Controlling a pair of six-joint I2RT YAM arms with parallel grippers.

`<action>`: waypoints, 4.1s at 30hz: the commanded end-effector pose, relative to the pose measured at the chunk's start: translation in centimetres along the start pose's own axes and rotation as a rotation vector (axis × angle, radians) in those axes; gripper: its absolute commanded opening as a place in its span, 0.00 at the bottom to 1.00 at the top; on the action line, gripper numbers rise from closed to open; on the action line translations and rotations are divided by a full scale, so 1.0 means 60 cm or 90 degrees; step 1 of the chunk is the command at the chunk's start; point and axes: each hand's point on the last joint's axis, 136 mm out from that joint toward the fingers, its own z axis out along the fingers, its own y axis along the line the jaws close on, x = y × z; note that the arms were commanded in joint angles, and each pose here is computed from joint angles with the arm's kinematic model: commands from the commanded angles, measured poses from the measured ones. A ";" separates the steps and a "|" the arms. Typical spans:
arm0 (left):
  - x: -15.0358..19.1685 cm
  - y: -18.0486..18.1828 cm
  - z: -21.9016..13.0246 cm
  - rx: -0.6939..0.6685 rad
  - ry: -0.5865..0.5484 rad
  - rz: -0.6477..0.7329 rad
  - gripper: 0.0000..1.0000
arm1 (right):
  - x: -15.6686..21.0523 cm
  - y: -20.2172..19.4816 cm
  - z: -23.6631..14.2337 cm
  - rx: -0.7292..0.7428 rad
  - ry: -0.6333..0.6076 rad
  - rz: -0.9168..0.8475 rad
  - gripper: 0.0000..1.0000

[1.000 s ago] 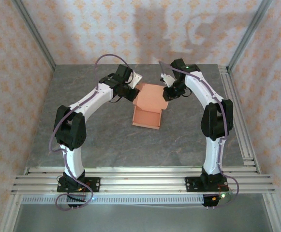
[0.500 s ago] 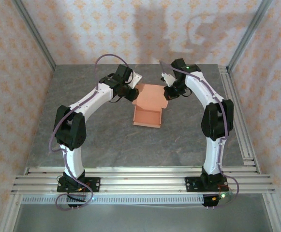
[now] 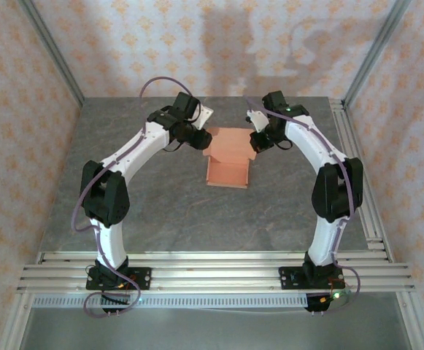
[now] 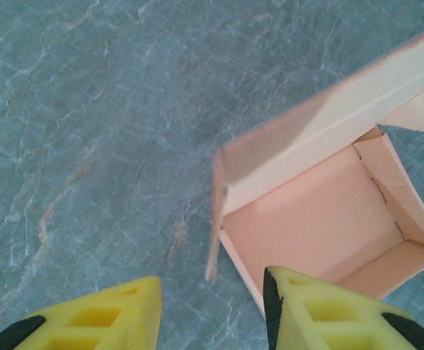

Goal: Fold the paper box

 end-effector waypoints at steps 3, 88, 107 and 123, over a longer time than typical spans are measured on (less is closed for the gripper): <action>-0.001 -0.012 -0.028 0.011 0.018 0.040 0.41 | -0.007 0.006 -0.025 0.003 -0.018 -0.016 0.00; 0.017 -0.016 -0.006 0.004 0.067 0.096 0.33 | -0.007 0.023 -0.046 -0.006 -0.021 -0.036 0.00; 0.024 -0.019 0.024 0.028 0.091 0.082 0.07 | -0.005 0.023 -0.045 -0.008 -0.011 -0.038 0.00; -0.012 -0.022 0.015 0.027 0.025 0.025 0.00 | -0.026 -0.006 -0.045 0.061 -0.064 0.087 0.00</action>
